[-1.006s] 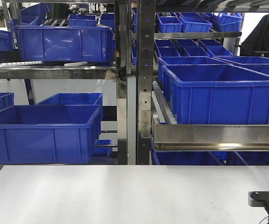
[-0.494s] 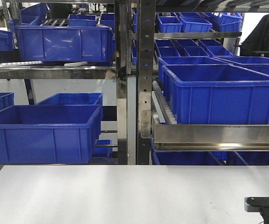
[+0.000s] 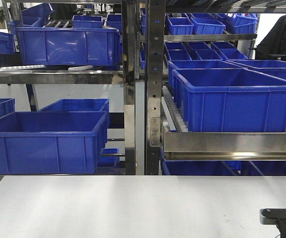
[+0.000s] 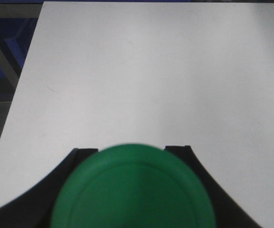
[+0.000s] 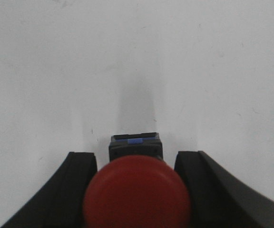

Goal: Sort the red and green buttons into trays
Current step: 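Lift both held buttons up off the table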

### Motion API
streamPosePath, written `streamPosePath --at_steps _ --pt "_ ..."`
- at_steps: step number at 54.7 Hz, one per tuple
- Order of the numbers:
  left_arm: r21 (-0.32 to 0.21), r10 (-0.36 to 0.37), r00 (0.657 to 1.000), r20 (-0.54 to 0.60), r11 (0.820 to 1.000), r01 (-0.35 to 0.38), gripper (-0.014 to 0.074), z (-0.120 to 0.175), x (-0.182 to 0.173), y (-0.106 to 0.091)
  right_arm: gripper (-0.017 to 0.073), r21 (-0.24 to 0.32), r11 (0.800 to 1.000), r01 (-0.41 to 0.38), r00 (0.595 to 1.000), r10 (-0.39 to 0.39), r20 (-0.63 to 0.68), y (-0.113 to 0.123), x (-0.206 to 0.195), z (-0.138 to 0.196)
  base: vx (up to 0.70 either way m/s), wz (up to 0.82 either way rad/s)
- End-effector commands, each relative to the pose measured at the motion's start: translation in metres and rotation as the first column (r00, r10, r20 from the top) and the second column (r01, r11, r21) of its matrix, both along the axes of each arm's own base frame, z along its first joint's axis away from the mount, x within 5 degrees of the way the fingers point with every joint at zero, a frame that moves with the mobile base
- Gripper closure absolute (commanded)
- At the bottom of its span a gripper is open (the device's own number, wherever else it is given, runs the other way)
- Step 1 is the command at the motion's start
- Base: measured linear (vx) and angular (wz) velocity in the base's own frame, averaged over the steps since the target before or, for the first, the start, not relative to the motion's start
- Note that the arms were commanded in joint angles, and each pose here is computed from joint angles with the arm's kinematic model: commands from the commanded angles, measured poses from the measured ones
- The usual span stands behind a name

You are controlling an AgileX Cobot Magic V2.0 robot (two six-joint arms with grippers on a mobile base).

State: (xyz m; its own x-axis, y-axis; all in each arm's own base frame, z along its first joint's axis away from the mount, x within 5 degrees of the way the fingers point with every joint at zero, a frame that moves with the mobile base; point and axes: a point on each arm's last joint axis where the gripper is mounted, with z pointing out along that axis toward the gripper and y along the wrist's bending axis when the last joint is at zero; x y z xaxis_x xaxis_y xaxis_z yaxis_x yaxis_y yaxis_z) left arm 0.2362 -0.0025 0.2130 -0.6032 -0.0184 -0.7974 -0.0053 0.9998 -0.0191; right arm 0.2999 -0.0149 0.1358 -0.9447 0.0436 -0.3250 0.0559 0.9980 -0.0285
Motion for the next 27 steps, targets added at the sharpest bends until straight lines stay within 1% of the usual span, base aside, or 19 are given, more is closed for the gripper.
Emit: streamPosePath --at_steps 1,13,18,21,27 --pt "-0.004 0.008 0.994 0.110 1.000 -0.008 0.0599 0.0167 0.0044 -0.0002 0.0151 -0.005 1.000 -0.002 0.996 0.003 0.093 -0.0021 0.0087 0.0181 0.00 0.00" --pt "-0.004 0.008 0.994 0.110 1.000 -0.008 0.0599 0.0167 0.0044 -0.0002 0.0151 -0.005 1.000 -0.002 0.996 0.002 0.084 -0.0022 0.0080 0.0178 0.00 0.00" --pt "-0.004 0.008 0.994 0.110 1.000 -0.008 0.0599 0.0167 0.0044 -0.0002 0.0165 -0.004 1.000 0.000 0.997 0.001 0.083 -0.0021 0.0079 0.0178 0.00 0.00" --pt "-0.004 0.008 0.994 0.110 1.000 -0.008 0.0599 0.0167 0.0044 -0.0002 0.0190 -0.002 1.000 0.004 0.996 -0.004 0.092 -0.0021 0.0086 0.0181 0.00 0.00" --pt "-0.004 0.008 0.994 0.111 1.000 -0.008 0.0599 0.0168 0.0044 -0.0002 0.0282 0.008 1.000 0.021 0.993 -0.022 0.112 -0.0019 0.0095 0.0209 0.00 0.00"
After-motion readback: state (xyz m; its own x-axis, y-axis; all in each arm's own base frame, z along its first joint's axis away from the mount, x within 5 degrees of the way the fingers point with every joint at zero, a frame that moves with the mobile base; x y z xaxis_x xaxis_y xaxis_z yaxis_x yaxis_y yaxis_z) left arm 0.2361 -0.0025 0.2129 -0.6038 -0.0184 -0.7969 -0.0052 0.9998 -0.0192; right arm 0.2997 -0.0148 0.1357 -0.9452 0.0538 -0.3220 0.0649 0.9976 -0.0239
